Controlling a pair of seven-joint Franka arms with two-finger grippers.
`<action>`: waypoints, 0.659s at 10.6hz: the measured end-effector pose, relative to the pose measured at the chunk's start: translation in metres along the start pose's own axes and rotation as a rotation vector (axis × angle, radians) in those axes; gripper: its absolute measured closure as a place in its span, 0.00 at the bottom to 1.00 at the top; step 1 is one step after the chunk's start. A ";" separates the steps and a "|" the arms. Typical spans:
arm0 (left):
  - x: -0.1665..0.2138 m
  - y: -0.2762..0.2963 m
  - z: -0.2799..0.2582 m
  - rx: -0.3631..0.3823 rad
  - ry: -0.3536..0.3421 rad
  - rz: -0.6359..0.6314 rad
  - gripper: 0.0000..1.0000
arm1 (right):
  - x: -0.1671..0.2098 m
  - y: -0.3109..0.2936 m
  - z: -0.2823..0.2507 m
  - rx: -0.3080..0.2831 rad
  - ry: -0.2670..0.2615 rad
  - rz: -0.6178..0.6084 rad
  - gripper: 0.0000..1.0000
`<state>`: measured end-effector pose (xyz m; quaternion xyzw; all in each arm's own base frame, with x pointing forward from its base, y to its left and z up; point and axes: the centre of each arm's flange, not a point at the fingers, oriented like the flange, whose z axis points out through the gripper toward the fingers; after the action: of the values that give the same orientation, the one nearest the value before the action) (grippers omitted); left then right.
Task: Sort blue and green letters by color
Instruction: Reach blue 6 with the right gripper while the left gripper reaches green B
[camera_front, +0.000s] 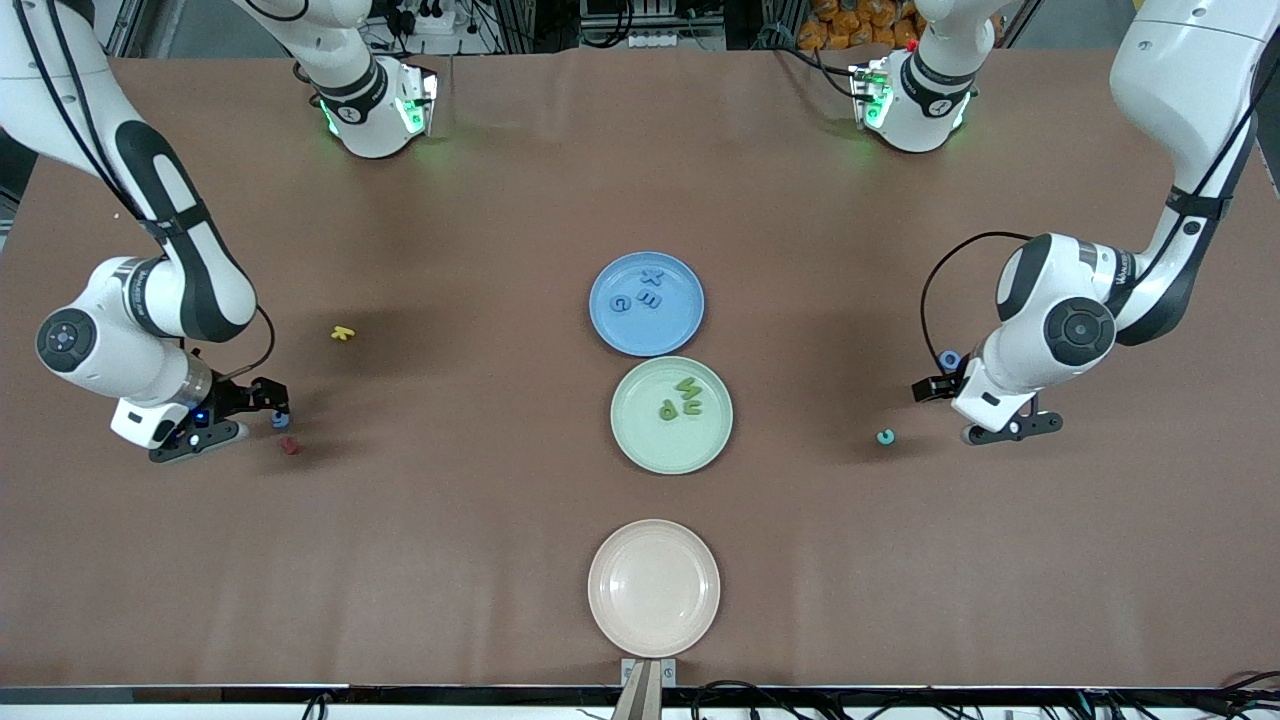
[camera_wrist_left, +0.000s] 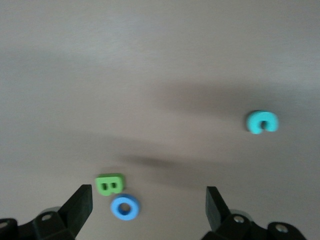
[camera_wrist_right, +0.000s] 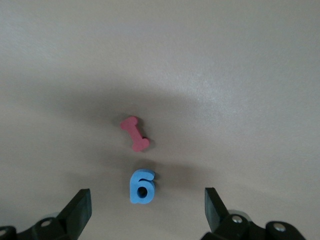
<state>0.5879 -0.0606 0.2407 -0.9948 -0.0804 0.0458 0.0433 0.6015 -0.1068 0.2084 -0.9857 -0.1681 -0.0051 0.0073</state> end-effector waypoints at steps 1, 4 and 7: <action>-0.001 -0.013 0.004 0.024 -0.004 -0.018 0.00 | -0.002 0.001 0.008 0.003 -0.002 0.003 0.00; -0.001 -0.044 0.019 0.029 0.018 -0.067 0.00 | -0.012 -0.007 0.036 0.006 0.015 0.062 0.00; -0.011 -0.058 0.041 0.017 0.026 -0.084 0.00 | -0.018 -0.014 0.047 0.012 0.006 0.104 0.05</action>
<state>0.5637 -0.0025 0.2065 -0.9906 -0.1212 0.0316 0.0544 0.5807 -0.0992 0.1614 -0.9931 -0.1165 -0.0069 0.0138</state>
